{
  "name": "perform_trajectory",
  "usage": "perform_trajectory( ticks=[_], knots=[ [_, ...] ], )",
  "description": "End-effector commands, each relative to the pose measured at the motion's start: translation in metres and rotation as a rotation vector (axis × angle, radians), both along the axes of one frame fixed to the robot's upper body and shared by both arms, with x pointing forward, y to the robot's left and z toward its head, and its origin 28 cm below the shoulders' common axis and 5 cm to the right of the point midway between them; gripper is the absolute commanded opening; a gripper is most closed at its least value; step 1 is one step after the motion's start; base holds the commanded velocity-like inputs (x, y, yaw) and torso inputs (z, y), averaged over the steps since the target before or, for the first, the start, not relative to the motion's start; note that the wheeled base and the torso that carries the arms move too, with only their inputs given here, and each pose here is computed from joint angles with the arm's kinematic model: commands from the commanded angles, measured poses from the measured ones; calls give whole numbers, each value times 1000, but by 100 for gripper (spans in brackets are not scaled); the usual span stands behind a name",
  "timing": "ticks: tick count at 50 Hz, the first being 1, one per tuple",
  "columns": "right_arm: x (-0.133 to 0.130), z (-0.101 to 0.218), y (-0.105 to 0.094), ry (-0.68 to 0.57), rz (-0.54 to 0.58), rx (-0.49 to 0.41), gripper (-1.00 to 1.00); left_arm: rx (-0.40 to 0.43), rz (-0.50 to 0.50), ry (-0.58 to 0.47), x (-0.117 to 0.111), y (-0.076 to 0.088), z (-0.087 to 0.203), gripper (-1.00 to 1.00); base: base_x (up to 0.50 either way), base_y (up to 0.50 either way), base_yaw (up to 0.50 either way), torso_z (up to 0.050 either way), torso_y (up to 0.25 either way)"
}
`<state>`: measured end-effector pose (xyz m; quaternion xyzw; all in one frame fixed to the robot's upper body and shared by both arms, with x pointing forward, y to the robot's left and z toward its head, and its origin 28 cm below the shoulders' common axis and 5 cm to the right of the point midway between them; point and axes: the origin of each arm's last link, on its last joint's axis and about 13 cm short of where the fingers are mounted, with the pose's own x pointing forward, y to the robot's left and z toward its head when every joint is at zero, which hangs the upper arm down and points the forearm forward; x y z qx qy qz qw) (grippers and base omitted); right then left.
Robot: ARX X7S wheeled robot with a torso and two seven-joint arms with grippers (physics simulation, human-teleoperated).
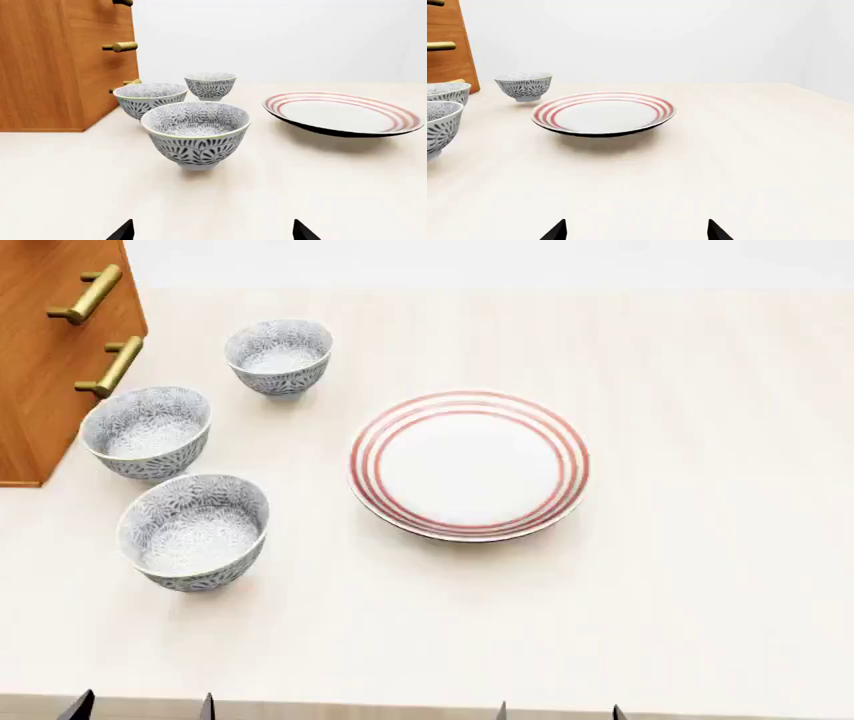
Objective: Open the top drawer of the cabinet.
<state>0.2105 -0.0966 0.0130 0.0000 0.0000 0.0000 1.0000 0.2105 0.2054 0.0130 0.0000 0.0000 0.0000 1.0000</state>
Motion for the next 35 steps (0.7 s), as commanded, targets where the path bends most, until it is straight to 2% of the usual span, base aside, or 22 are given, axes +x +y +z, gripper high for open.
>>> perform_trajectory(
  ticks=[1, 17, 21, 24, 25, 27, 35],
  knots=[
    [0, 1, 1, -1, 0, -4, 100, -2, 1, 0, 0, 0, 0, 100, 0, 0, 0, 0, 0],
    [0, 0, 0, 1, -5, -4, 100, -8, 1, -5, -1, 0, 2, 100, 0, 0, 0, 0, 0],
    [0, 0, 0, 4, -7, -4, 100, 23, 14, -22, -3, 0, 5, 100, 0, 0, 0, 0, 0],
    [-1, 1, 0, 2, -8, -1, 100, 7, -1, -32, -5, 0, 7, 100, 0, 0, 0, 0, 0],
    [-2, 1, -1, 1, -13, 2, 100, -31, -14, -41, -5, 0, 7, 100, 0, 0, 0, 0, 0],
    [-3, 2, -1, 1, -17, 3, 100, -14, -7, -43, -5, 1, 7, 100, 0, 0, 0, 0, 0],
    [-8, 27, -1, -59, -41, 6, 100, -46, -7, -127, -11, 2, 39, 100, 0, 0, 0, 0, 0]
  ],
)
